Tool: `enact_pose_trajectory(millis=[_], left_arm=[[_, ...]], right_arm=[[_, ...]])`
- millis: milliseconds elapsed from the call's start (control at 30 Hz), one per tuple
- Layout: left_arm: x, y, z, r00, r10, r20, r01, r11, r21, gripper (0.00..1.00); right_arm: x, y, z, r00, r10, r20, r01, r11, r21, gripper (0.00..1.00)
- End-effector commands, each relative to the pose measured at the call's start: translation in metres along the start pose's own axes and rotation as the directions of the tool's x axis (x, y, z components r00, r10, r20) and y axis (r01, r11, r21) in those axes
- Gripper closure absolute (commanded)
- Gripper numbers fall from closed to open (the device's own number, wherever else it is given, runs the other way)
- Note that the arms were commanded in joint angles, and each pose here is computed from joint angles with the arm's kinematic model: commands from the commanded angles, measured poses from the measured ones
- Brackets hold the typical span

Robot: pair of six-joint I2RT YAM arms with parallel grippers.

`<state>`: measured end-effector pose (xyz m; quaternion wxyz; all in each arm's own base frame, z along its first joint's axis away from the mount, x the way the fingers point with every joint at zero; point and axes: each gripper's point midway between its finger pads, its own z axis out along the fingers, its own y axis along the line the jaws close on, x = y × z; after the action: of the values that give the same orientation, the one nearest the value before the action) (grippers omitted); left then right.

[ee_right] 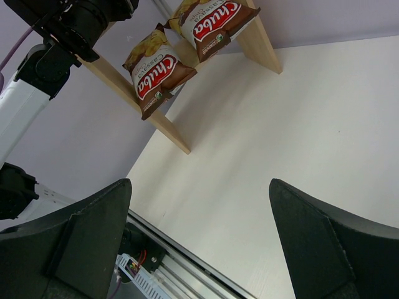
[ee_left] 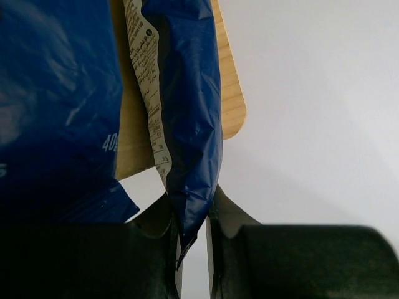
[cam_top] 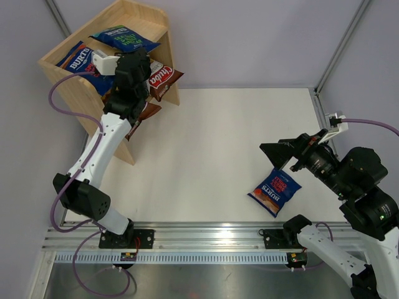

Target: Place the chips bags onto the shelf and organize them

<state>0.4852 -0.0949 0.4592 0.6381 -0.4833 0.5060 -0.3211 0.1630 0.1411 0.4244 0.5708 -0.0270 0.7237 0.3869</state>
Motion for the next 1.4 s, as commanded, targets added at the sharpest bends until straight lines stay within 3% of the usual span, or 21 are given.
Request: enact_pose_trajectory(millis=[0, 367, 800, 1067, 1367], left_arm=[[-0.028, -0.032, -0.008, 0.995, -0.083, 0.059, 0.08, 0.995, 0.056, 0.96], [-0.031, -0.044, 0.005, 0.994, -0.059, 0.097, 0.055, 0.998, 0.038, 0.94], [-0.038, -0.024, 0.007, 0.984, 0.028, 0.174, -0.019, 0.998, -0.054, 0.95], [-0.02, -0.039, 0.021, 0.992, 0.045, 0.121, -0.045, 0.999, -0.008, 0.94], [-0.009, -0.03, 0.03, 0.991, 0.058, 0.123, -0.055, 0.998, -0.031, 0.96]], right_arm=[[-0.011, 0.005, -0.005, 0.999, -0.029, 0.039, 0.03, 0.999, -0.016, 0.01], [-0.011, 0.009, -0.02, 0.997, -0.055, 0.058, 0.057, 0.998, -0.041, 0.01], [-0.007, 0.009, -0.028, 0.994, -0.092, 0.058, 0.095, 0.994, -0.052, 0.01], [-0.009, 0.009, -0.031, 0.993, -0.098, 0.073, 0.102, 0.993, -0.052, 0.0], [-0.009, 0.005, -0.031, 0.99, -0.116, 0.074, 0.119, 0.992, -0.032, 0.0]])
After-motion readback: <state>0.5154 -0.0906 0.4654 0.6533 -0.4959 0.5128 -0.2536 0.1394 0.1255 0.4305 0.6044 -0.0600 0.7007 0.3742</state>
